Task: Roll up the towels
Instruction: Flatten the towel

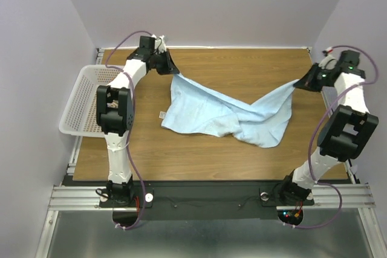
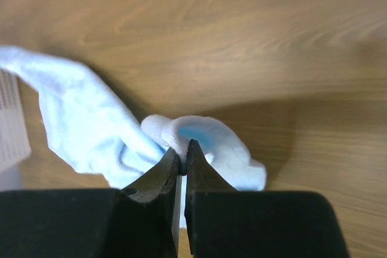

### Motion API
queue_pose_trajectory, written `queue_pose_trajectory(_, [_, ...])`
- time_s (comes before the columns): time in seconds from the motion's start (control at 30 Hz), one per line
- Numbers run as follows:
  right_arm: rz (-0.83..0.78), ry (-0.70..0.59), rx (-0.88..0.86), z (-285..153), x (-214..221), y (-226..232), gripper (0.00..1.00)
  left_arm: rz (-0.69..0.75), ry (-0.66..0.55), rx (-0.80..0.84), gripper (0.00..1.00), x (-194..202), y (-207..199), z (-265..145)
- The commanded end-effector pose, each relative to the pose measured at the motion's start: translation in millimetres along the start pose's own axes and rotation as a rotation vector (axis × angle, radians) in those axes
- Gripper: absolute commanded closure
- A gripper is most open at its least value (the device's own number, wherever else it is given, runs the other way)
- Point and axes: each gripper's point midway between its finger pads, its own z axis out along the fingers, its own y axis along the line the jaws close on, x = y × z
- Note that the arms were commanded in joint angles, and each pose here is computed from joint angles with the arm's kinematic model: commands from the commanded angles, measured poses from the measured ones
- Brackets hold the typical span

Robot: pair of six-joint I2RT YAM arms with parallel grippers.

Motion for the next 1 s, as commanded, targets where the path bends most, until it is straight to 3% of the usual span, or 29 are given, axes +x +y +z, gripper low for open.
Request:
queue_pose_trajectory(0.0, [-0.051,-0.216,-0.105,-70.8,-57.9,28.0,0.99,0.202,-0.296,0.069,1.0,-81.5,-72.5,-115.6])
queue_pose_trajectory(0.1, [-0.08,-0.307,-0.118,-107.0,-77.8,38.2,0.99,0.247,-0.423,0.074,1.0,-99.7,-99.6,-177.6])
queue_pose_trajectory(0.23, [-0.123,-0.386,-0.108,-140.8,-87.0,52.6,0.99,0.314,-0.519,0.065,1.0,-101.8,-122.0,-227.7])
queue_pose_trajectory(0.43, [-0.204,-0.497,-0.051,-186.6,-84.4,77.2,0.99,0.358,-0.593,0.057,1.0,-80.7,-141.2,-278.6])
queue_pose_trajectory(0.73, [-0.312,-0.681,0.18,-246.8,-60.7,98.3,0.99,0.37,-0.639,0.055,1.0,-22.9,-154.0,-323.0])
queue_pose_trajectory(0.97, [-0.28,-0.635,0.19,-229.9,-48.4,81.2,0.99,0.255,-0.624,0.039,1.0,-7.5,-142.3,-317.7])
